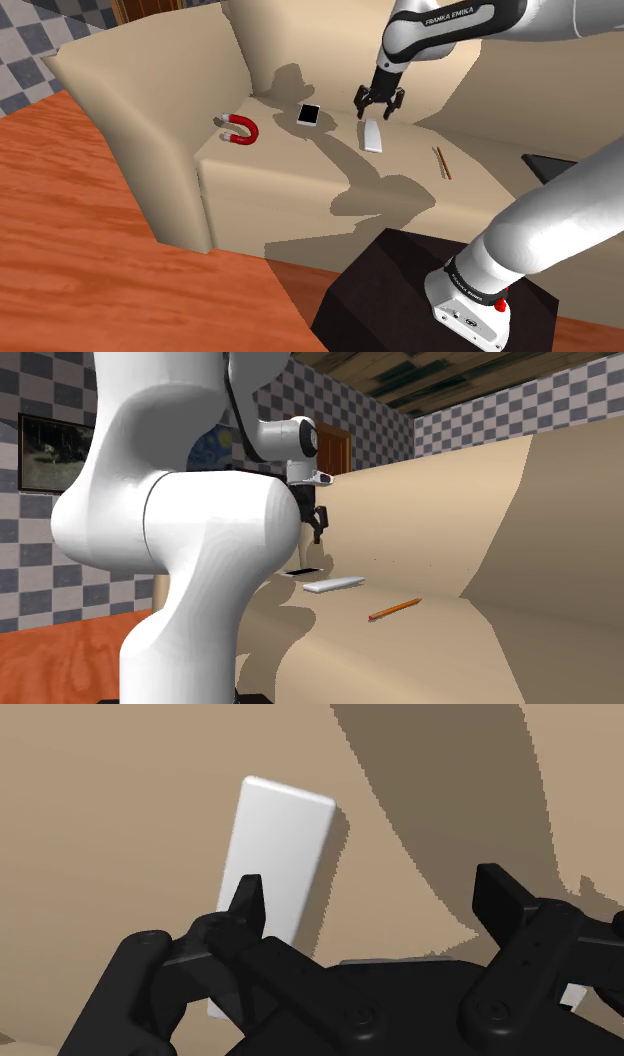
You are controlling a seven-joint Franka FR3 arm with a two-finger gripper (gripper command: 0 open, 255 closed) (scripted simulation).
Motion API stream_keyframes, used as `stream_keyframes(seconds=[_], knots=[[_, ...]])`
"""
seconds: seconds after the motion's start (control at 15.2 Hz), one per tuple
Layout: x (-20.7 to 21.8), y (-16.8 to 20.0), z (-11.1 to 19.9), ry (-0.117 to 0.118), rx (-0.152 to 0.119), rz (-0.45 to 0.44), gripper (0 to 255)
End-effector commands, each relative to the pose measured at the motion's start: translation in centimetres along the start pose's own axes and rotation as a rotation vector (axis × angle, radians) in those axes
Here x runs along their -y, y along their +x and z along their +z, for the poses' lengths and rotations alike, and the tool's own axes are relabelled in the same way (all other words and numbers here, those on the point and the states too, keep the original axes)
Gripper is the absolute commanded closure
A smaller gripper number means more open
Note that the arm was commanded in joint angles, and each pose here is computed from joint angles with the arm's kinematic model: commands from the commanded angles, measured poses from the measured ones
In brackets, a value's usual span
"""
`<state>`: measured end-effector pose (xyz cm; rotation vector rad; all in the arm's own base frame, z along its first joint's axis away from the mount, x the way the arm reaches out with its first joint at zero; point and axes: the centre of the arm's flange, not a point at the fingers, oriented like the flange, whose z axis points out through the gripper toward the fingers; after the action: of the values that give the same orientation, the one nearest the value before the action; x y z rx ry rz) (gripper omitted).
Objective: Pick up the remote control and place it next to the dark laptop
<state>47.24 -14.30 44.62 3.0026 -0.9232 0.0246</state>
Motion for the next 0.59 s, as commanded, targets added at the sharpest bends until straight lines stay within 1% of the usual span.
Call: stream_keyframes(seconds=[0.0, 0.53], knots=[[-1.1, 1.9, 1.6, -0.008, 0.001, 0.066, 0], [-6.2, 8.5, 7.8, -0.039, 0.009, 0.322, 0]])
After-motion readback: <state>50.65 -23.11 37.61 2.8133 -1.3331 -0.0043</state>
